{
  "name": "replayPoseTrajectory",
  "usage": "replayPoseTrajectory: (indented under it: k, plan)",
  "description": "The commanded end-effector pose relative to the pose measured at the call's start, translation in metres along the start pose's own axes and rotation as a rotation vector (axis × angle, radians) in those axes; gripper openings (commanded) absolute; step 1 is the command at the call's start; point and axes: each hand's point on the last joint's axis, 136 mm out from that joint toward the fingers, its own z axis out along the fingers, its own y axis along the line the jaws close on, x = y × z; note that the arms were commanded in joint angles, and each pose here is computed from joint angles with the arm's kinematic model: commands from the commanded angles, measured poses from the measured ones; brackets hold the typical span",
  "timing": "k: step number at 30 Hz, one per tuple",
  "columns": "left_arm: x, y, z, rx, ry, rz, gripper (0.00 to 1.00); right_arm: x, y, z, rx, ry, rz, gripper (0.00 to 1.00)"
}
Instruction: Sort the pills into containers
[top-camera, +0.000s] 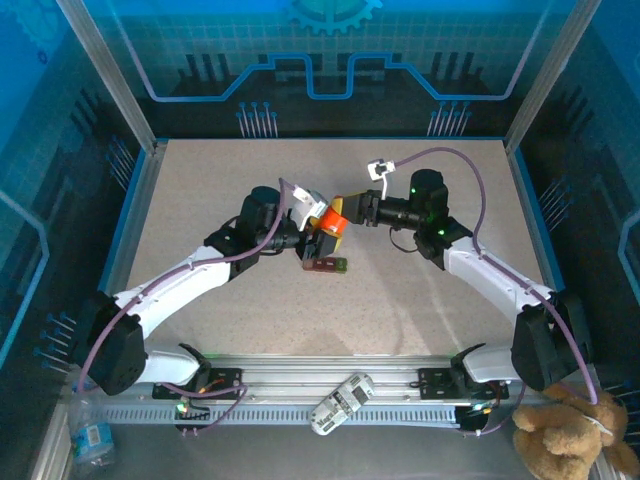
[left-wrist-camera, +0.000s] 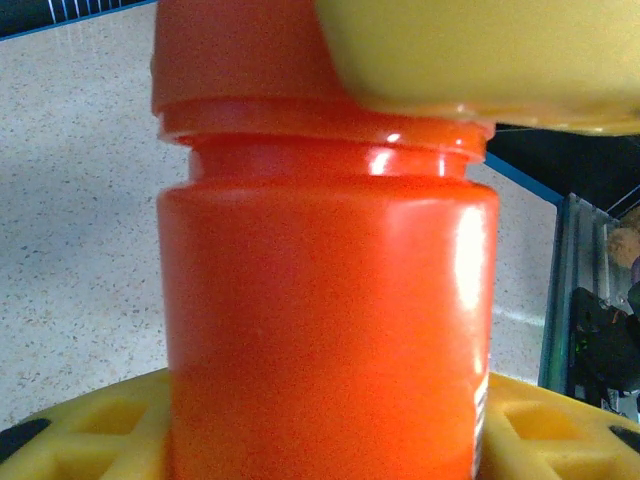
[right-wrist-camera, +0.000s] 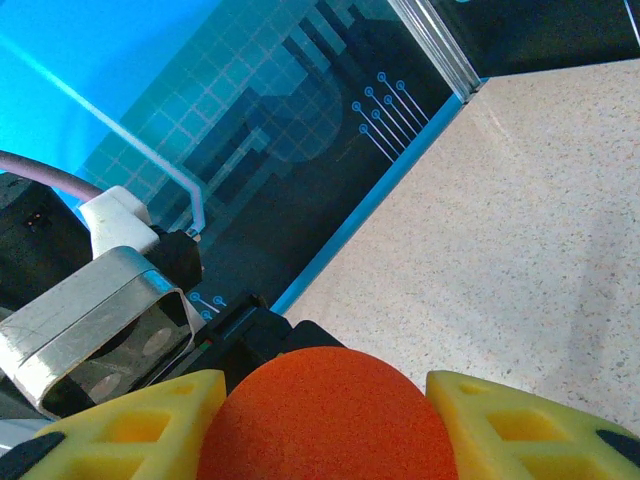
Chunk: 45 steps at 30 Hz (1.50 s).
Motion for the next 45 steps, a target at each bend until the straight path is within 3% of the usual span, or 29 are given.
replayPoseTrajectory:
  k: [1,4,8,10,15,20,23,31,45]
  plan:
    - [-0.011,-0.018,-0.005,0.062,-0.036,0.034,0.00,-0.017,0.020,-0.005,-0.048,-0.068,-0.087,0.40]
    - [-0.011,-0.016,-0.005,0.050,-0.038,0.035,0.00,-0.016,0.021,-0.005,-0.053,-0.059,-0.063,0.49]
    - [-0.013,-0.012,-0.006,0.024,-0.041,0.044,0.00,-0.020,0.019,-0.008,-0.024,-0.066,-0.010,0.74]
    - [-0.013,-0.009,-0.006,0.003,-0.035,0.054,0.00,-0.029,0.020,-0.015,0.003,-0.098,0.012,0.79]
    - [-0.005,0.002,-0.006,-0.055,-0.005,0.085,0.00,-0.044,0.004,-0.035,0.140,-0.160,0.164,0.79]
    - [0.001,0.016,-0.005,-0.126,0.015,0.117,0.00,-0.028,-0.025,-0.050,0.373,-0.150,0.358,0.82]
    - [0.002,0.022,-0.004,-0.156,0.018,0.134,0.00,-0.017,-0.032,-0.049,0.432,-0.125,0.434,0.83]
    - [0.001,0.024,0.001,-0.156,0.030,0.141,0.00,-0.004,-0.021,-0.013,0.408,-0.038,0.428,0.83]
    - [-0.001,0.022,0.001,-0.146,0.022,0.132,0.00,0.001,-0.016,0.010,0.366,0.001,0.430,0.73]
